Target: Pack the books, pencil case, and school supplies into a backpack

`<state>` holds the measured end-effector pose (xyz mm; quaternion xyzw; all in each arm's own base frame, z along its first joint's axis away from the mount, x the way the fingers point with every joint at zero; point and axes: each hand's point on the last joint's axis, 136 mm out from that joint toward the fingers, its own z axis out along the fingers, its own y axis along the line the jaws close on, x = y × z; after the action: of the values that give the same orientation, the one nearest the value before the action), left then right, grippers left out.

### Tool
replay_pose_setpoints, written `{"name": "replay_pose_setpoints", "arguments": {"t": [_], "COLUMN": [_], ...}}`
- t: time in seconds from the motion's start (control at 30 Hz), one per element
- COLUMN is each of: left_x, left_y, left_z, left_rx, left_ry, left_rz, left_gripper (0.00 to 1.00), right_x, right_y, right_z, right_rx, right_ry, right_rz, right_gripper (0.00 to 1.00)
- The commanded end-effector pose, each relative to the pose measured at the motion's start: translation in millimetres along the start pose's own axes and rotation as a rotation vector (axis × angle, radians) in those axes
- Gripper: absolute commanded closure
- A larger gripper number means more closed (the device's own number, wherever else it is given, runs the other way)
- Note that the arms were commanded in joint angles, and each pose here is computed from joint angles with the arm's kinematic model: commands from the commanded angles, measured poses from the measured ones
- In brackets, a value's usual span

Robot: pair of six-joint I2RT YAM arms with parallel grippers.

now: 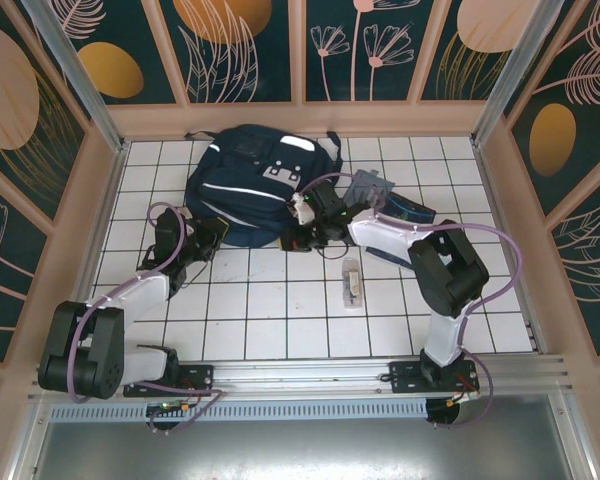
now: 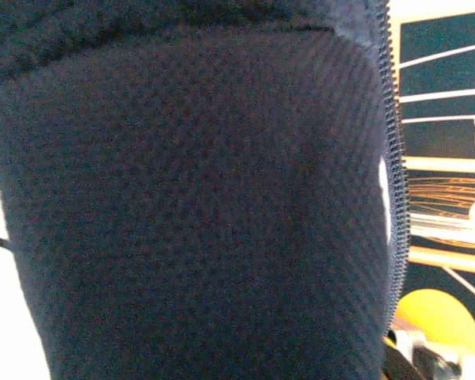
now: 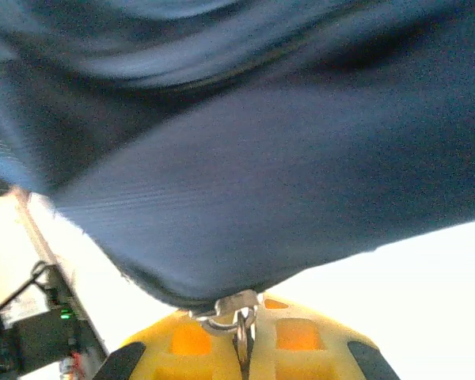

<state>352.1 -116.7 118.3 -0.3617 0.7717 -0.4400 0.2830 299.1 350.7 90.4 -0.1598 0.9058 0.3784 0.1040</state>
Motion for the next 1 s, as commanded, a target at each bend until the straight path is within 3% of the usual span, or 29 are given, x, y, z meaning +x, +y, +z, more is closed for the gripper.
{"name": "replay_pose_setpoints", "arguments": {"t": [0.0,0.17,0.5,0.7,0.77,0.87,0.97], "left_x": [-46.1,-39.9,-33.6,-30.6,-31.5,-32.2,-32.2], "left_y": [-18.6,-19.7,-15.0,-2.8,-3.1,-3.2,1.6], "left_z": [-14.3,-22.2,-39.2,-44.5,-47.6,-48.8,-47.4], "left_rx": [0.005,-0.01,-0.028,-0.048,-0.048,-0.032,0.009], "left_ry": [-0.171,-0.134,-0.134,-0.149,-0.163,-0.176,-0.199], "left_rz": [0.073,0.106,0.109,0.088,0.092,0.074,0.011], "left_gripper": [1.0,1.0,1.0,1.0,1.0,1.0,1.0], "right_x": [13.3,-36.2,-131.0,-181.5,-190.3,-192.1,-177.9], "right_y": [-59.0,-108.4,-200.5,-223.5,-219.1,-187.1,-135.4], "right_z": [-28.1,-40.7,-67.0,-82.1,-80.3,-67.9,-59.8], "right_rx": [0.212,0.473,0.81,0.97,0.956,0.767,0.481], "right_ry": [0.031,-0.068,-0.207,-0.311,-0.297,-0.284,-0.27], "right_rz": [0.035,-0.049,-0.09,-0.036,-0.032,-0.05,-0.051], "right_gripper": [1.0,1.0,1.0,1.0,1.0,0.99,0.67]}}
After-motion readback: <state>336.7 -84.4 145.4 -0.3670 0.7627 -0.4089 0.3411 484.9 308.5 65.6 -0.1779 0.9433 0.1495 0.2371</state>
